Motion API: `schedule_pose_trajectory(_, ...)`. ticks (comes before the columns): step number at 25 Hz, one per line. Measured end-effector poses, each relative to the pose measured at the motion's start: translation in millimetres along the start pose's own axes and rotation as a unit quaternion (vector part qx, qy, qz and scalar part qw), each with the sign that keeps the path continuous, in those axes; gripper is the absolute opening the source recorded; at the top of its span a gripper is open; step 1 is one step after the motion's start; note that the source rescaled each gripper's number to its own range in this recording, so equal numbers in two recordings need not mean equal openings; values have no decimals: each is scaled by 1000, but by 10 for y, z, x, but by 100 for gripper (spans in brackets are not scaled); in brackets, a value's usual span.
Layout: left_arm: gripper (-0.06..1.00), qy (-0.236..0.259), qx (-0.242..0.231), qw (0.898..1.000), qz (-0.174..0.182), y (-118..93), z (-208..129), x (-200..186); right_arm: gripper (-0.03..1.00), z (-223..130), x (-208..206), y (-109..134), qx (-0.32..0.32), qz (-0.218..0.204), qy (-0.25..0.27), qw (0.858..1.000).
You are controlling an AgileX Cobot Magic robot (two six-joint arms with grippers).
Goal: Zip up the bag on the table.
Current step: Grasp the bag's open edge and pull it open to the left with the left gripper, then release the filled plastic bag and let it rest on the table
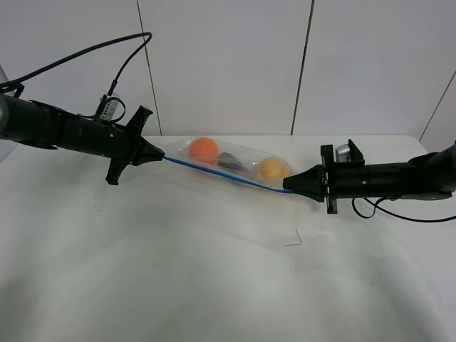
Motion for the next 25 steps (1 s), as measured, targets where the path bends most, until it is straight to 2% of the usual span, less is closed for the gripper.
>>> schedule_pose_trajectory(4, 2, -2, -1, 1000, 0, 3, 8, -2, 0, 0, 0, 0, 0, 0, 0, 1000)
schedule_pose_trajectory(6, 10, -9, -1, 1000, 2, 9, 26, -4, 0, 0, 0, 0, 0, 0, 0, 1000)
schedule_pose_trajectory(7, 19, -18, -1, 1000, 4, 17, 51, -7, 0, -5, 0, -3, -1, -2, 2, 1000)
schedule_pose_trajectory(11, 72, -36, -4, 999, 8, 41, 114, -22, 0, -14, -6, -11, -3, -4, 7, 1000)
schedule_pose_trajectory(13, 87, -35, 3, 999, 11, 46, 113, -22, 0, -14, -6, -11, -3, -4, 7, 1000)
schedule_pose_trajectory(17, 94, -34, 40, 998, 26, 86, 134, -33, 0, -15, -6, -11, -2, -4, 8, 1000)
schedule_pose_trajectory(23, 95, -35, 40, 998, 43, 324, 451, -207, 0, -16, -6, -11, 0, -5, 8, 1000)
schedule_pose_trajectory(25, 95, -29, 64, 996, 51, 384, 554, -277, 0, -16, -6, -11, 0, -5, 8, 1000)
Point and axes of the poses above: a point on each arm's last joint axis where the gripper is mounted, x pointing out along that axis toward the gripper, y along the wrist's bending axis when the last joint is at zero, z = x × y, the point moved 1 cm from there along x, pointing out along that axis toward the gripper, and after that the axes turned 5 degrees about -x, right-handed, at the moved point
